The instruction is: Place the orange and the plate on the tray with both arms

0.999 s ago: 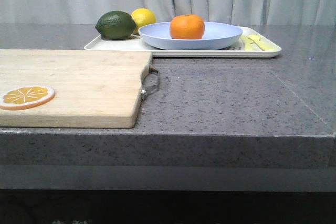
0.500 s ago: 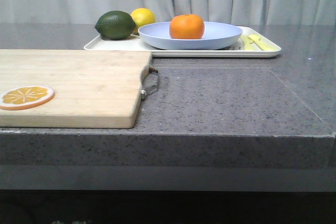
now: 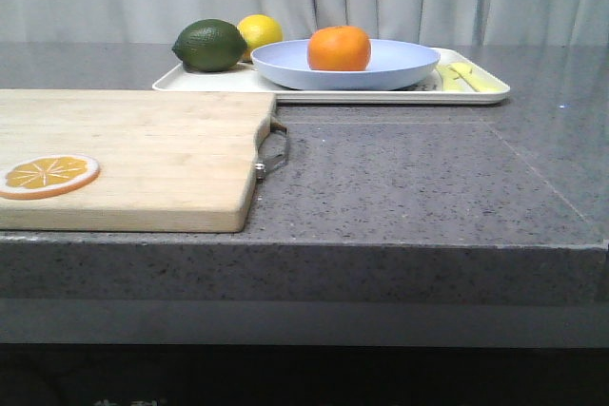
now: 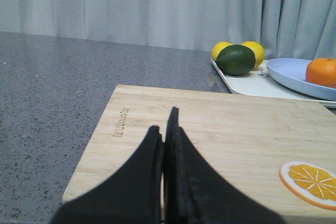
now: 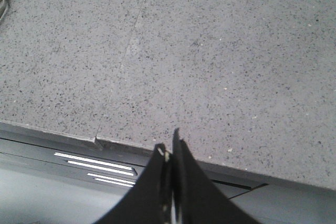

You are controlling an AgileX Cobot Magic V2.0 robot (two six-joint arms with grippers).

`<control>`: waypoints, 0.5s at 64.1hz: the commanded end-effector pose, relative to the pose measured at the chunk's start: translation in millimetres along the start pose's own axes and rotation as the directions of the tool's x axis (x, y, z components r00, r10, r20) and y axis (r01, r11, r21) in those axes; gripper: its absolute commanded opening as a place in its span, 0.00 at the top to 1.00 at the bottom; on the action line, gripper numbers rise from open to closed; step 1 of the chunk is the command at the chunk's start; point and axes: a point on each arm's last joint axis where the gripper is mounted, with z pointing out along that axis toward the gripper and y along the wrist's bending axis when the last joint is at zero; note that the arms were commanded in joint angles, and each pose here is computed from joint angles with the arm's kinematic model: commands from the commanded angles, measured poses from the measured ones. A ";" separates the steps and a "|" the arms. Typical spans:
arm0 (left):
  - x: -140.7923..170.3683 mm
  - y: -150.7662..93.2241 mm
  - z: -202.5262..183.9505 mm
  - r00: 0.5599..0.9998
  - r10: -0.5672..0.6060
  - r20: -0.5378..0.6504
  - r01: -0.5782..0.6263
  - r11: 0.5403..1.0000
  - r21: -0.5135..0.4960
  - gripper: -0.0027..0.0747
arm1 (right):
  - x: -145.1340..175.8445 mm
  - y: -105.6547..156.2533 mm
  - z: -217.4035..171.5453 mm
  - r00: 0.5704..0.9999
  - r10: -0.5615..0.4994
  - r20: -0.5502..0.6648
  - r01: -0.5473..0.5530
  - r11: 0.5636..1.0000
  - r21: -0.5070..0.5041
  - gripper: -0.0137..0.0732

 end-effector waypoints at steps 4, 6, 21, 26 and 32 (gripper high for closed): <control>-6.6 -0.3 -1.9 0.995 -0.018 0.098 0.017 1.000 0.010 0.99 | -10.9 0.0 -5.1 0.997 -0.003 0.080 0.002 1.000 0.004 0.92; -6.6 -0.3 -1.9 0.995 -0.018 0.098 0.017 1.000 0.010 0.99 | -10.9 0.0 -5.1 0.997 -0.003 0.080 0.002 1.000 0.004 0.92; -6.6 -0.3 -1.9 0.995 -0.018 0.098 0.017 1.000 0.010 0.99 | -9.5 0.0 -5.5 0.996 -0.003 0.086 0.002 1.000 0.004 0.92; -6.6 -0.3 -1.9 0.995 -0.018 0.098 0.017 1.000 0.010 0.99 | -4.1 -1.6 -6.8 0.993 -0.017 0.118 0.014 1.000 0.025 0.92; -6.6 -0.3 -1.9 0.995 -0.018 0.098 0.017 1.000 0.010 0.99 | 8.1 -5.1 -4.9 0.969 -0.048 0.241 0.032 0.997 0.072 0.92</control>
